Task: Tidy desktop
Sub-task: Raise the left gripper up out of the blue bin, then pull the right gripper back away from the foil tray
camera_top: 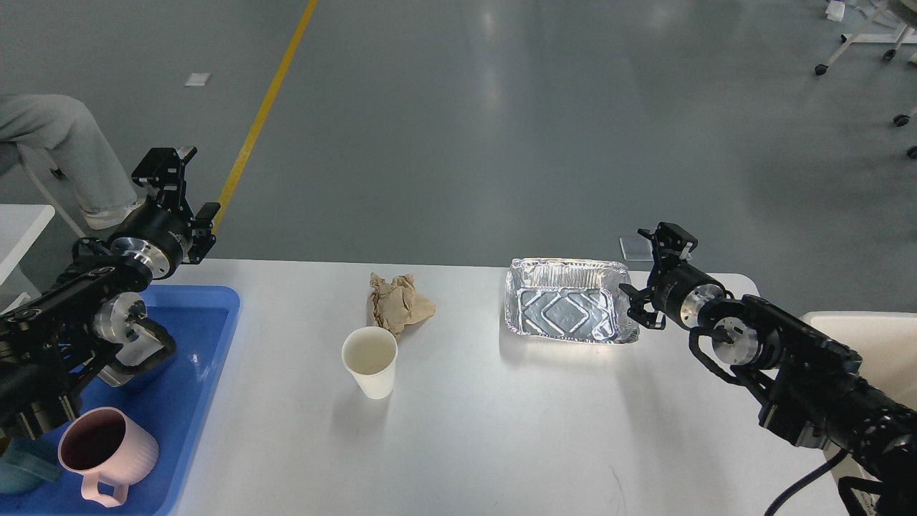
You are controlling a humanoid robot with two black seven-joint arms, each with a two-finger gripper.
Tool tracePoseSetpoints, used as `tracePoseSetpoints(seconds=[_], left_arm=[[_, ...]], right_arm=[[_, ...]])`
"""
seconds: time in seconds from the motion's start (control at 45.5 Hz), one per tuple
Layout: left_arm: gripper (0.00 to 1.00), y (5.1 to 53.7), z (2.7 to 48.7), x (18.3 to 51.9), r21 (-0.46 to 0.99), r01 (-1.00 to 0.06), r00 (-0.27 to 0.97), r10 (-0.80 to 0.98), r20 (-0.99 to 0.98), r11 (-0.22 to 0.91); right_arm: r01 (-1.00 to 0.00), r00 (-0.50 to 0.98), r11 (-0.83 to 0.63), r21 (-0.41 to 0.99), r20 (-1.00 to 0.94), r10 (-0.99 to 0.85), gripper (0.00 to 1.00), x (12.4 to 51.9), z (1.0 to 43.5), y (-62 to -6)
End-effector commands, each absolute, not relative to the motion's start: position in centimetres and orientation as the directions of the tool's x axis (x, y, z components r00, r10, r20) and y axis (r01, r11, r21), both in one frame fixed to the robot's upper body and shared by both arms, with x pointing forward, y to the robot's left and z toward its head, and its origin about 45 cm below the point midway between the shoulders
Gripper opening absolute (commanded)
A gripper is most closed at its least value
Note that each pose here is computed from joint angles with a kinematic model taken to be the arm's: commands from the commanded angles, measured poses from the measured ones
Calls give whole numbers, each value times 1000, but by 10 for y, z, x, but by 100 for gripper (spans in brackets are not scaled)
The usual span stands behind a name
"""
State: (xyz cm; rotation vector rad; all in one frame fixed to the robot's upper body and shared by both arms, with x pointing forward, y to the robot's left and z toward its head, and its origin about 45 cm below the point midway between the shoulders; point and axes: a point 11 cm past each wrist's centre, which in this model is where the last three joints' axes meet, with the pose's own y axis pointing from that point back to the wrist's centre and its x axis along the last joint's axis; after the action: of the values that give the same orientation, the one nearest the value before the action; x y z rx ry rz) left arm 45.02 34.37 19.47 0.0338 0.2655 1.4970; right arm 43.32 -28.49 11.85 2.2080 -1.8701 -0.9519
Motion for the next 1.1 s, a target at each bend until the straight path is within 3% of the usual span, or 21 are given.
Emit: tracePoseSetpoints(seconds=[0.0, 0.308, 0.88, 0.968, 1.078], left_arm=[[97, 322, 186, 452, 187, -978, 29, 939, -343, 98], [98, 269, 168, 458, 124, -981, 16, 702, -712, 148], [98, 260, 155, 451, 152, -976, -19, 627, -779, 158], [98, 263, 155, 450, 151, -977, -24, 624, -781, 151], [98, 266, 157, 451, 148, -978, -24, 626, -780, 148]], right_arm=[[-858, 51, -240, 454, -389, -920, 100, 433, 118, -287], [-862, 50, -236, 449, -388, -920, 100, 434, 120, -290], [-899, 58, -210, 384, -372, -927, 100, 450, 148, -303], [-899, 124, -253, 357, -347, -930, 100, 449, 160, -302], [-895, 268, -312, 320, -174, -948, 100, 445, 177, -302]])
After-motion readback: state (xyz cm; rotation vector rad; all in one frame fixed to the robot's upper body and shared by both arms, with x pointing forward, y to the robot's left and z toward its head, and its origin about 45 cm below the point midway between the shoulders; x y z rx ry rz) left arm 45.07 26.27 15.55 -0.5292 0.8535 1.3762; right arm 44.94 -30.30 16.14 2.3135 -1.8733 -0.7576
